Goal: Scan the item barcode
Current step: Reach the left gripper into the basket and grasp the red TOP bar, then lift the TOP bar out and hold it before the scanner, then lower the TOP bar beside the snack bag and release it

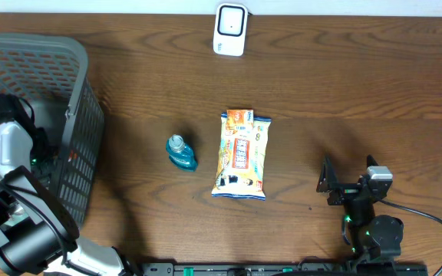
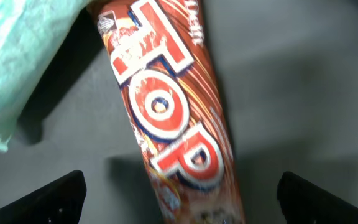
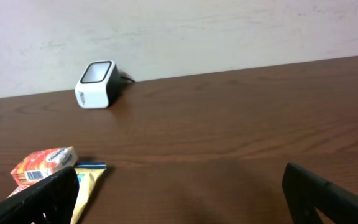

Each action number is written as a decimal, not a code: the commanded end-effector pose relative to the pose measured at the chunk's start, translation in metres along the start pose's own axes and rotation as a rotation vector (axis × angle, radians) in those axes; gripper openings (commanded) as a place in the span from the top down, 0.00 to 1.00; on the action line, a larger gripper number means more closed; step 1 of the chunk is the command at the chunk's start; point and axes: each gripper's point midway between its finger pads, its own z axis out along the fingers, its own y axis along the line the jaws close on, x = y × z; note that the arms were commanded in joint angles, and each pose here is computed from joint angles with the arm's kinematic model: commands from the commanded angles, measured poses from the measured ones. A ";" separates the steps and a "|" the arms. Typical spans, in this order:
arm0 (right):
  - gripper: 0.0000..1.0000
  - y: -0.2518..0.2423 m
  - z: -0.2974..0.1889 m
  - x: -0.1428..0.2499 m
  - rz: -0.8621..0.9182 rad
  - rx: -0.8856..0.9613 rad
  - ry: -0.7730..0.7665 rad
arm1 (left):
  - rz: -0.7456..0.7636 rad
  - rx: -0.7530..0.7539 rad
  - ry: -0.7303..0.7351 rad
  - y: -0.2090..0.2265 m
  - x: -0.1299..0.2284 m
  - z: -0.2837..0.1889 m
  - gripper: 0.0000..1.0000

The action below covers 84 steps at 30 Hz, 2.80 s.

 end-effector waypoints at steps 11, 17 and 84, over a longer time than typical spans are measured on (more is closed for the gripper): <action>0.01 0.000 0.000 0.001 -0.016 0.001 0.003 | -0.014 -0.059 -0.046 0.033 0.000 0.037 0.03; 0.01 0.000 0.000 0.001 -0.015 0.001 0.003 | 0.009 -0.106 -0.033 0.048 0.004 0.040 0.70; 0.01 0.000 0.000 0.001 -0.015 0.001 0.003 | 1.891 0.839 0.436 0.152 0.500 -0.222 0.44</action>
